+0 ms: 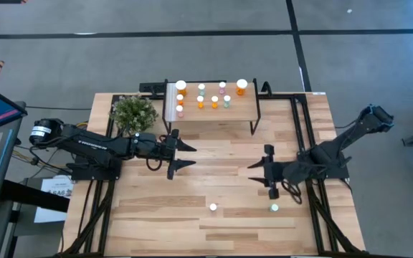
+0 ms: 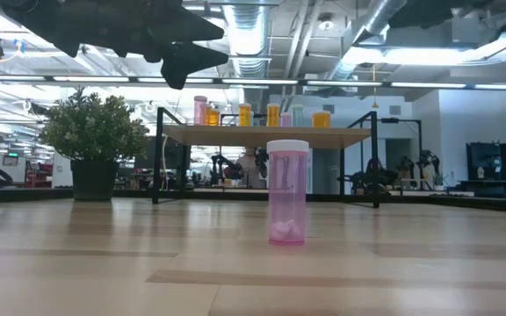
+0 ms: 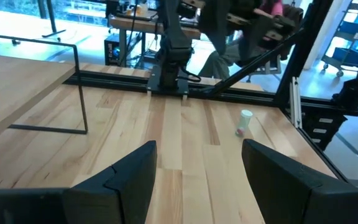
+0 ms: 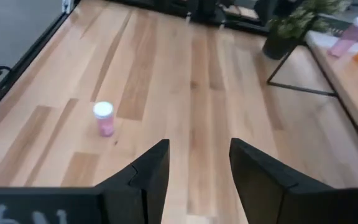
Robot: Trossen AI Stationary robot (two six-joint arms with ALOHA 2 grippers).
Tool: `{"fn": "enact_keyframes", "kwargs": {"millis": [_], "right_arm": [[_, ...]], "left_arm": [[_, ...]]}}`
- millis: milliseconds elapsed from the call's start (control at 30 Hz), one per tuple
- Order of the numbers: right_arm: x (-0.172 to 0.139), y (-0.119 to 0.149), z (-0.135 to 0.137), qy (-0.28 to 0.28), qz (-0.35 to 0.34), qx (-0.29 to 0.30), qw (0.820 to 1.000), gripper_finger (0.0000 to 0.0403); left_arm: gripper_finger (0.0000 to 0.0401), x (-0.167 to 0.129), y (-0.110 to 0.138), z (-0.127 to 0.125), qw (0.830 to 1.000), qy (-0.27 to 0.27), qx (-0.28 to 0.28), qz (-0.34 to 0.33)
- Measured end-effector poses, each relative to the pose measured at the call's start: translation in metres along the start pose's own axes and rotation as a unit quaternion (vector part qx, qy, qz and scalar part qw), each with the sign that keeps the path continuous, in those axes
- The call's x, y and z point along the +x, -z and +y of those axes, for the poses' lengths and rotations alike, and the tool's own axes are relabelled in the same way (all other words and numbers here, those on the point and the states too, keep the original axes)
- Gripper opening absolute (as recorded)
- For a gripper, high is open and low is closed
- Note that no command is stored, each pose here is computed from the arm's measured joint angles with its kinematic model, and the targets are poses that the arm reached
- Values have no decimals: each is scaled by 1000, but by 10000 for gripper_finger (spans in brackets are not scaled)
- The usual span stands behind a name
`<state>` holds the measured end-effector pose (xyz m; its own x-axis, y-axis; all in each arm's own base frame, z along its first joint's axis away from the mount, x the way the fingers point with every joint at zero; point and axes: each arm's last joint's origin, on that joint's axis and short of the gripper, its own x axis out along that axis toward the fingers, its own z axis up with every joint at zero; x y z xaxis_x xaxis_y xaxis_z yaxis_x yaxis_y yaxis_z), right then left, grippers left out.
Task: Pick and place medicine bottles onto shelf by color
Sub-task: Put the small blue pill bottle on the shelf
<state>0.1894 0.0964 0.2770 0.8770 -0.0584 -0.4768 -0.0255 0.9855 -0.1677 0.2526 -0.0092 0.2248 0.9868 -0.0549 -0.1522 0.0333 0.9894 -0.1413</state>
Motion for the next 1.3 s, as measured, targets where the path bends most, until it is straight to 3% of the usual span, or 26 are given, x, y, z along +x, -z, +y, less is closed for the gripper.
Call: {"fn": "enact_keyframes", "kwargs": {"millis": [300, 533, 833, 1067, 1167, 1300], "right_arm": [[38, 11, 22, 6, 69, -59, 996, 183], [76, 18, 21, 20, 85, -106, 991, 182], [71, 28, 30, -34, 128, -134, 982, 182], [41, 22, 27, -43, 121, -71, 989, 182], [29, 24, 19, -35, 163, -29, 986, 182], [15, 7, 14, -36, 211, 32, 976, 182]], "left_arm": [[225, 0, 0, 0, 1000, -7, -23, -1], [225, -1, -2, 5, 995, -89, -42, -25], [225, -1, -6, 6, 991, -102, -65, -48], [225, -1, -5, 6, 993, -109, -21, -40], [225, -1, -4, 6, 993, -111, 1, -32], [225, -1, -3, 6, 994, -104, 28, -23]]}}
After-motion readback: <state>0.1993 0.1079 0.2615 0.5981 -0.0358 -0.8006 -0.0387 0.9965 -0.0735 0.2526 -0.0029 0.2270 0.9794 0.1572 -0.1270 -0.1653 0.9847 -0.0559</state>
